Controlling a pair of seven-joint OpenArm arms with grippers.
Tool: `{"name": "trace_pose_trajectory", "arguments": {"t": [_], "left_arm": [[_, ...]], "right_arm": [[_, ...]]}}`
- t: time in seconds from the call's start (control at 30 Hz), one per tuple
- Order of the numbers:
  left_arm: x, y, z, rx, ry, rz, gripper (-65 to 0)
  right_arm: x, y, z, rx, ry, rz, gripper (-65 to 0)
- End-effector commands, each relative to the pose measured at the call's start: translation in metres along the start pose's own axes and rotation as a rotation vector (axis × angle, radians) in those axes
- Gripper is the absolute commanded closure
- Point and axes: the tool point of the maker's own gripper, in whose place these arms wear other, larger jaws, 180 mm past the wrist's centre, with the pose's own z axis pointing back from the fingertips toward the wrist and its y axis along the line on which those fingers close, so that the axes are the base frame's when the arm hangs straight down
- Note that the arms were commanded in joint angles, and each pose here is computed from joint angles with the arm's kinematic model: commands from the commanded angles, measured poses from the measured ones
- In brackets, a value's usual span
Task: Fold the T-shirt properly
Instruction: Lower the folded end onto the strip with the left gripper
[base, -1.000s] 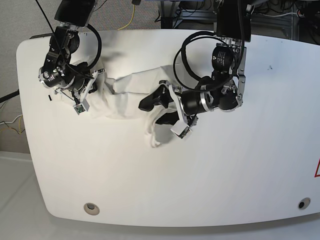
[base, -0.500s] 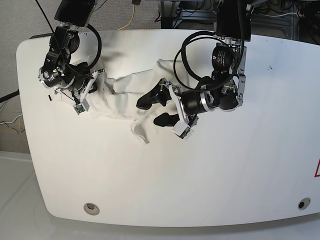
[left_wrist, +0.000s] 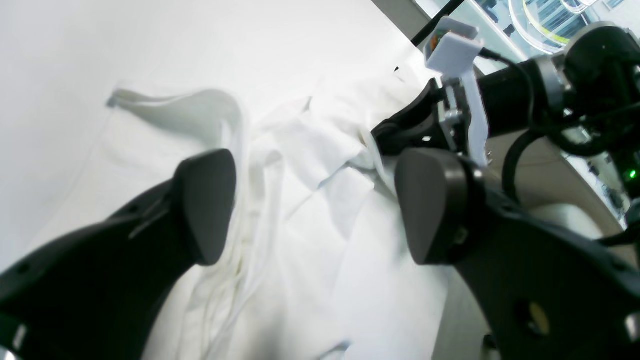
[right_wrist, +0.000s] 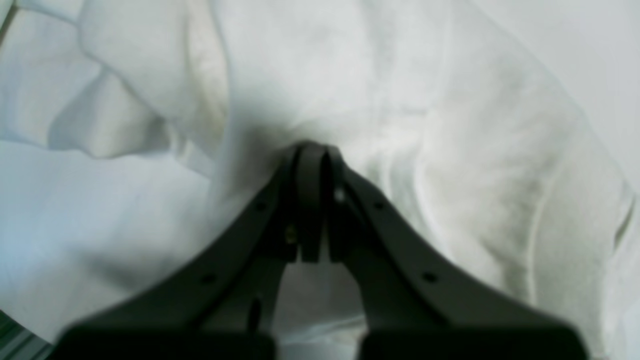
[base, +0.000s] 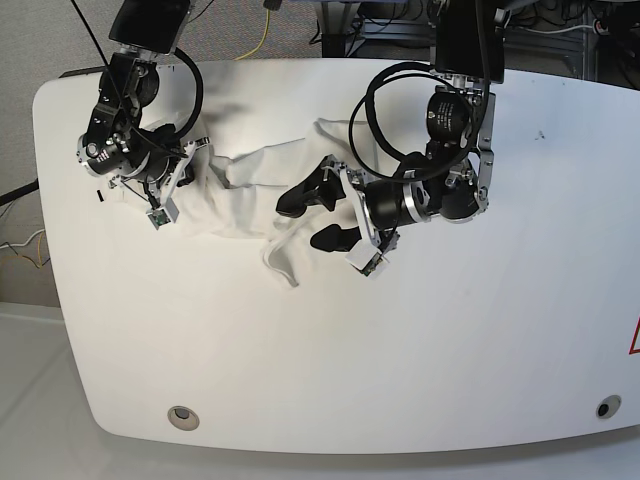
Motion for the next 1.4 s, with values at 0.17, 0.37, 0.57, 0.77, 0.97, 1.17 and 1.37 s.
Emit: {"name": "trace_pose_trajectory", "arguments": {"t": [0.17, 0.37, 0.57, 0.77, 0.97, 1.17, 1.37], "left_arm": [[-0.002, 0.009, 0.016, 0.018, -0.009, -0.019, -47.9], [-0.002, 0.008, 0.016, 0.018, -0.025, -0.014, -45.9], [-0.002, 0.008, 0.016, 0.018, -0.023, -0.014, -31.7], [-0.006, 0.015, 0.022, 0.038, -0.003, -0.02, -18.6], [-0.009, 0.019, 0.026, 0.049, 0.011, -0.027, -6.1], [-0.012, 0.022, 0.029, 0.057, 0.021, -0.03, -1.3], [-0.016, 0.024, 0.03, 0.061, 0.026, -0.024, -1.2]], "right_arm": [[0.008, -0.007, 0.005, -0.019, -0.019, 0.011, -0.8], [0.009, -0.007, 0.005, -0.019, -0.021, 0.011, -0.8], [0.009, -0.006, 0.005, -0.018, -0.023, 0.011, -0.8], [0.009, -0.007, 0.005, -0.02, -0.022, 0.011, -0.8], [0.009, -0.008, 0.005, -0.022, -0.022, 0.011, -0.8], [0.009, -0.008, 0.005, -0.022, -0.022, 0.011, -0.8], [0.009, -0.007, 0.005, -0.02, -0.023, 0.01, -0.8]]}}
